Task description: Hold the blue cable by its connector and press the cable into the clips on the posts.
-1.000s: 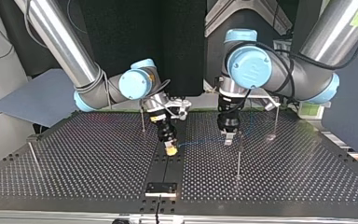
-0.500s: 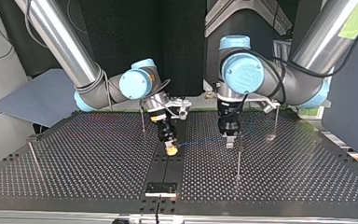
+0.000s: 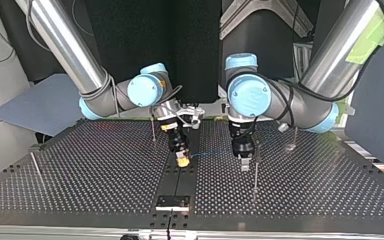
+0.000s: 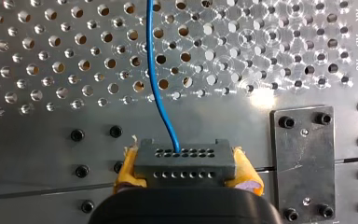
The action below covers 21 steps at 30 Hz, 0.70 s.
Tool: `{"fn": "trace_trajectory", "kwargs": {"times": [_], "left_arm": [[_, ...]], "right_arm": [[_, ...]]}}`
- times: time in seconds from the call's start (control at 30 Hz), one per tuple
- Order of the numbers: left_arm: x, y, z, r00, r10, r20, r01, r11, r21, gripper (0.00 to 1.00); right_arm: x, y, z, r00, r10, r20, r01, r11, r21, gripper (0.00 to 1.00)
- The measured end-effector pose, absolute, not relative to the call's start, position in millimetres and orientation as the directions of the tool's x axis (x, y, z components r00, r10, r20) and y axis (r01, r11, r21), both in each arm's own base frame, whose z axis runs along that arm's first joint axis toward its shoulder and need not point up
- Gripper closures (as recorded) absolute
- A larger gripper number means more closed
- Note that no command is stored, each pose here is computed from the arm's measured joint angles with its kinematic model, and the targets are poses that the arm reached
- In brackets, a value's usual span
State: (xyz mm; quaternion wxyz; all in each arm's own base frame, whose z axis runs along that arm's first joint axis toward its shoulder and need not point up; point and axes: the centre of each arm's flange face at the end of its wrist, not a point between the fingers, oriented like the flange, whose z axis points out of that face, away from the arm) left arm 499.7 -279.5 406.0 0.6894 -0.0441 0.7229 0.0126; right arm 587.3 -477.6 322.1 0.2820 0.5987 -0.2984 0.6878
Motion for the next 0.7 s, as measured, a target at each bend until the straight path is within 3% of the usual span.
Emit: {"fn": "trace_trajectory", "kwargs": {"times": [0.3,0.7], "left_arm": [[513,-280,386,-0.073,-0.028,-0.997,-0.097,0.995,-0.021,0.00],[522,-281,393,-0.032,-0.035,-0.999,-0.103,0.994,-0.032,0.00]], "right_arm": [[585,-481,322,-0.126,0.033,0.992,-0.750,-0.658,-0.073,1.00],[582,-484,321,-0.123,0.033,0.992,-0.753,-0.654,-0.072,1.00]]}}
